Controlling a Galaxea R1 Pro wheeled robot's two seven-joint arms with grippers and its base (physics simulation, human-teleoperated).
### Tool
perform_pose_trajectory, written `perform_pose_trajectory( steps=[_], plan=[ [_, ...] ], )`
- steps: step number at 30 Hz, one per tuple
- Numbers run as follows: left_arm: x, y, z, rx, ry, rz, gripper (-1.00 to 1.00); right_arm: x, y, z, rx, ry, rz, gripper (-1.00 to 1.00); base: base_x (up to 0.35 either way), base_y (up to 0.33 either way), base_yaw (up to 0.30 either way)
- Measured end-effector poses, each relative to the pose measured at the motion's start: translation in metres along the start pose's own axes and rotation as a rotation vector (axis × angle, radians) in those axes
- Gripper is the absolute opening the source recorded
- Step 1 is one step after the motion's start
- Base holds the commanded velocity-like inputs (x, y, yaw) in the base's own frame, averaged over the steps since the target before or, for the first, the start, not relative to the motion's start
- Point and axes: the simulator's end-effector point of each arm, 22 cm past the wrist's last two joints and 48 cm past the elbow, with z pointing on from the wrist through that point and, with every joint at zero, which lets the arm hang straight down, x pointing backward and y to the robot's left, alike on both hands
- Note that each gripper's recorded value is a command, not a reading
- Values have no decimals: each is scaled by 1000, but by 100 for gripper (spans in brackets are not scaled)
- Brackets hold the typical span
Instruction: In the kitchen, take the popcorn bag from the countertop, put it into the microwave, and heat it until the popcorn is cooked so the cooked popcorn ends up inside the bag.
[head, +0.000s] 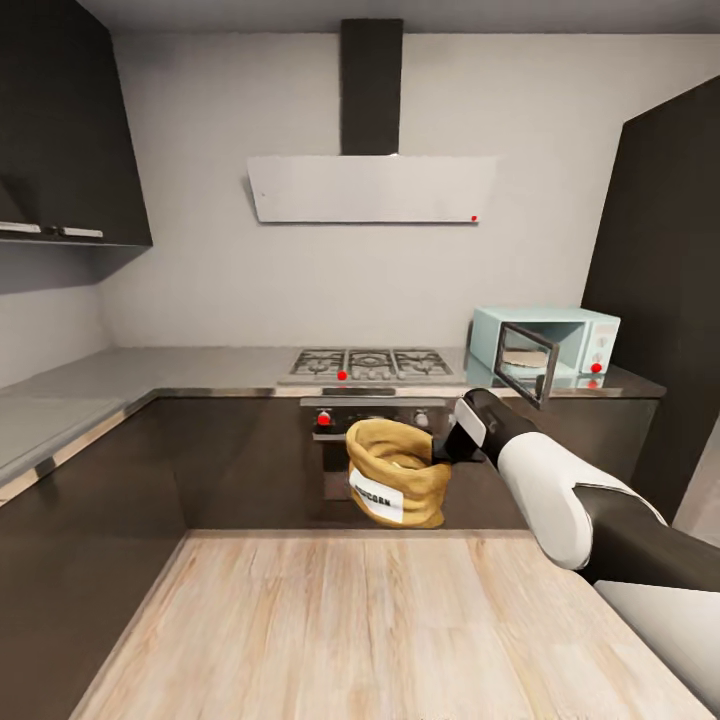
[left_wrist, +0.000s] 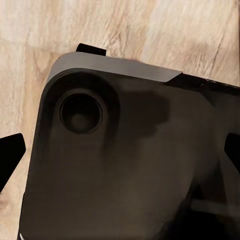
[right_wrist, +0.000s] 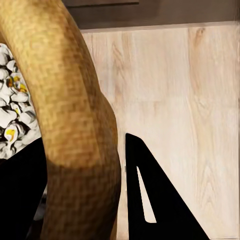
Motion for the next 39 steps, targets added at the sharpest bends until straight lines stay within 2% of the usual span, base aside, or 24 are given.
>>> perform_pose_trajectory(
  steps=[16, 19, 22, 27, 39],
  plan=[
    [-2, 0, 0, 1, -4, 1, 100, -7, -9, -6, 30, -20, -2, -100, 0, 0, -286],
    [-2, 0, 0, 1, -5, 0, 100, -8, -25, -8, 99, -24, -3, -100, 0, 0, -286],
    [-3, 0, 0, 1, -7, 0, 100, -10, -55, -12, 170, -28, 17, -100, 0, 0, -286],
    [-3, 0, 0, 1, -8, 0, 100, -11, -70, -13, 179, -30, 43, -100, 0, 0, -286],
    [-4, 0, 0, 1, -10, -8, 100, -11, -71, -14, 172, -30, 50, -100, 0, 0, -286]
  ],
)
